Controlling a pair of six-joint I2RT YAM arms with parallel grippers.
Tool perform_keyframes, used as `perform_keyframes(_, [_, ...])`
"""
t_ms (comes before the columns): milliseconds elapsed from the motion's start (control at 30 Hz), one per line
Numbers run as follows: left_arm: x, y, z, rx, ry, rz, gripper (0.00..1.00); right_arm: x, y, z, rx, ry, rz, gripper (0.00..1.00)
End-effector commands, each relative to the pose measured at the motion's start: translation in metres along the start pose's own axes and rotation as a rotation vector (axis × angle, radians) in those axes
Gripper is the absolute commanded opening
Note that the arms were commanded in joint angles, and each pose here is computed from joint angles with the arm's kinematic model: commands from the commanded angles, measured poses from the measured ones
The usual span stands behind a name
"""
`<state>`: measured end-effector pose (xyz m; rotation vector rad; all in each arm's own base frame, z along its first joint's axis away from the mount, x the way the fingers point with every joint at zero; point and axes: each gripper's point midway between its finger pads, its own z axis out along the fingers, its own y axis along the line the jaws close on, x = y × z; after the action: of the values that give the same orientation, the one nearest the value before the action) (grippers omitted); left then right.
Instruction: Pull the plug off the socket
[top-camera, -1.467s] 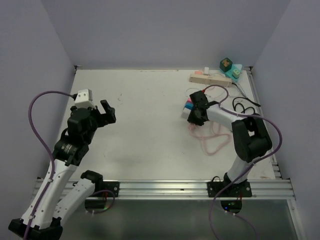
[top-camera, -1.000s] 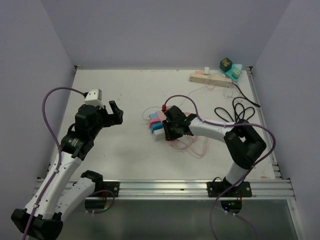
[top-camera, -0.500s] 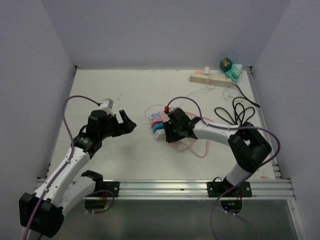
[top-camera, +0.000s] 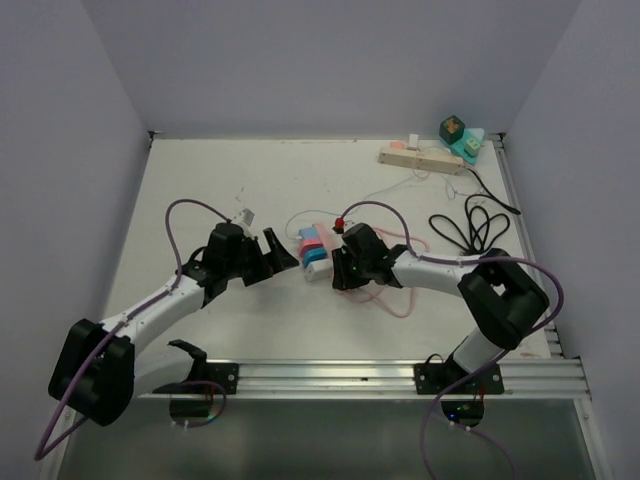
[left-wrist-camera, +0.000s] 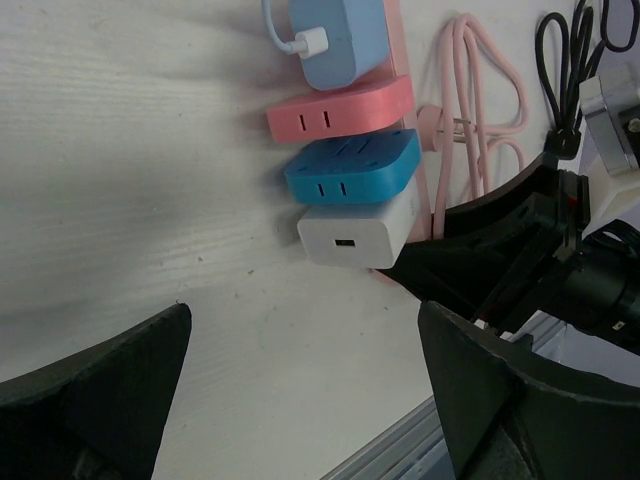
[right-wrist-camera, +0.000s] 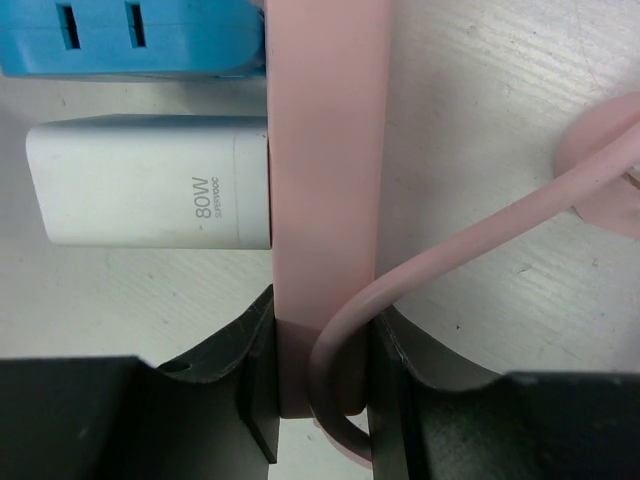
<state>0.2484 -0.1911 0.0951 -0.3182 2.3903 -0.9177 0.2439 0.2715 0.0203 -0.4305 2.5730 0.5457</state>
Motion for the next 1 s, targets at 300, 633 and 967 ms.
perform_keyframes(300, [-0.005, -0.055, 0.040, 0.120, -0.012, -0.081, 1.00, -0.051, 0.037, -0.025, -0.147, -0.215, 0.139, 0.00])
perform_keyframes(633, [0.005, -0.058, 0.064, 0.121, 0.048, -0.106, 0.98, -0.055, 0.058, -0.023, -0.268, -0.218, 0.223, 0.00])
perform_keyframes(967, [-0.004, -0.061, 0.068, 0.127, 0.015, -0.109, 0.83, -0.058, 0.072, -0.023, -0.346, -0.218, 0.245, 0.00])
